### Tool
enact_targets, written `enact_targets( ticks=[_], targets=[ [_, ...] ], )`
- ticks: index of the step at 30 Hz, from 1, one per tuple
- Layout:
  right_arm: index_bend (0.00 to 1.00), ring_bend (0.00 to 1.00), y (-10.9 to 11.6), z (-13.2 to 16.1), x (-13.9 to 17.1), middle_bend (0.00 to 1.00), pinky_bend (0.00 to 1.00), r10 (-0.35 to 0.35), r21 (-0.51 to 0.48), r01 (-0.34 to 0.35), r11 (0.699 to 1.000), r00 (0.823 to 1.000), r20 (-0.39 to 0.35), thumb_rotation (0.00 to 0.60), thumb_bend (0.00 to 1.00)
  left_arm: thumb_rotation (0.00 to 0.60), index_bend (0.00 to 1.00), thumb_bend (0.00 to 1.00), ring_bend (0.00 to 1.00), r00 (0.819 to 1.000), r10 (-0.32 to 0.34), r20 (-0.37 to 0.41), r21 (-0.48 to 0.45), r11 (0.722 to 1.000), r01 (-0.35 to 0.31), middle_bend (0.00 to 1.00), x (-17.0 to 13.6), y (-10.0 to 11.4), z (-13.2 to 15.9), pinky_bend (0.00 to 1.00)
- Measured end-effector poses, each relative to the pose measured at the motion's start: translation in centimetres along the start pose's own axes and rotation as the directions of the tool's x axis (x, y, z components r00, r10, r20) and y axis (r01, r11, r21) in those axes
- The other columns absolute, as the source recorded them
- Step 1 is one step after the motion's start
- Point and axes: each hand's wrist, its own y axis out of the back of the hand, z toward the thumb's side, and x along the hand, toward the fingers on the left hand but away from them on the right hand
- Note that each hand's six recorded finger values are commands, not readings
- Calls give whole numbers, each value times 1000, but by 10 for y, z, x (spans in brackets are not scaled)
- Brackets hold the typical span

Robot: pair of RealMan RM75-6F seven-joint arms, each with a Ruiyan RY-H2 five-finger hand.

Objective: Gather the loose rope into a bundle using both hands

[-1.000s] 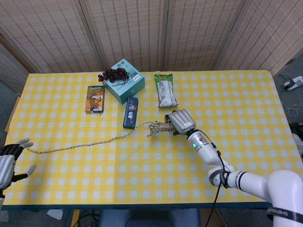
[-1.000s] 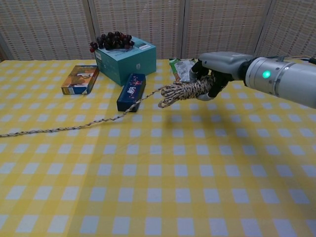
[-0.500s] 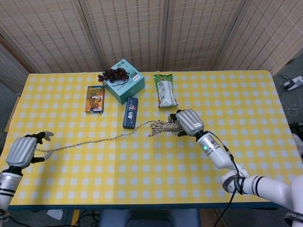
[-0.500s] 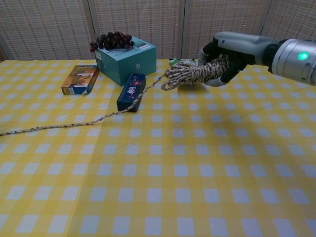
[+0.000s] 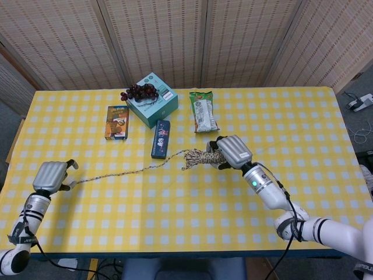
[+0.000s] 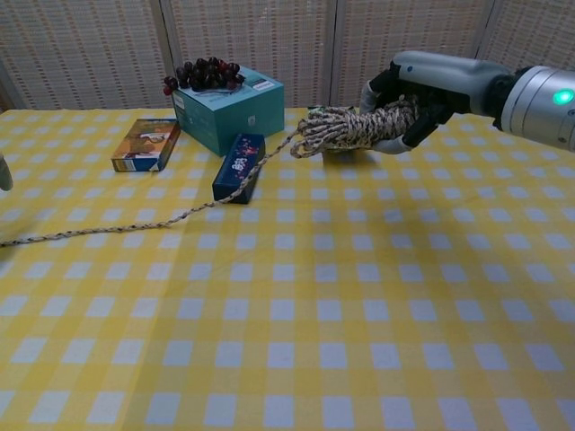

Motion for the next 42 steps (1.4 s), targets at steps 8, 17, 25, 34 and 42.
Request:
enact_targets(
  ticks=[8,17,25,34,42],
  targets=[
    [787,424,-2,-1,1,614,512,7,0,-7,1000,1000,2,600,601,600,544,277,1000,998,-54,-42,5,999,54,1000,10,-21,-1,1000],
    [787,428,-5,2,-1,614,513,14,-2,-14,1000,1000,-3,600,601,600,581,277,1000,994,-88,-66,-22,996,86,1000,16,-41,2,1000],
    [787,429,-8,1,-1,614,513,22,-4,-22,1000,1000,1,600,601,600,600,277,1000,989,-113,-91,-32,993,110,1000,22,-50,0,1000],
    [787,431,-11,0,0,614,513,29,-7,-29,1000,1000,5,600,600,600,617,290,1000,986,-126,-111,-31,992,123,1000,26,-55,-2,1000],
    [787,432,-13,-1,0,614,513,35,-10,-35,999,999,8,600,587,600,620,353,1000,985,-129,-118,-37,991,125,1000,28,-54,-2,1000]
  ],
)
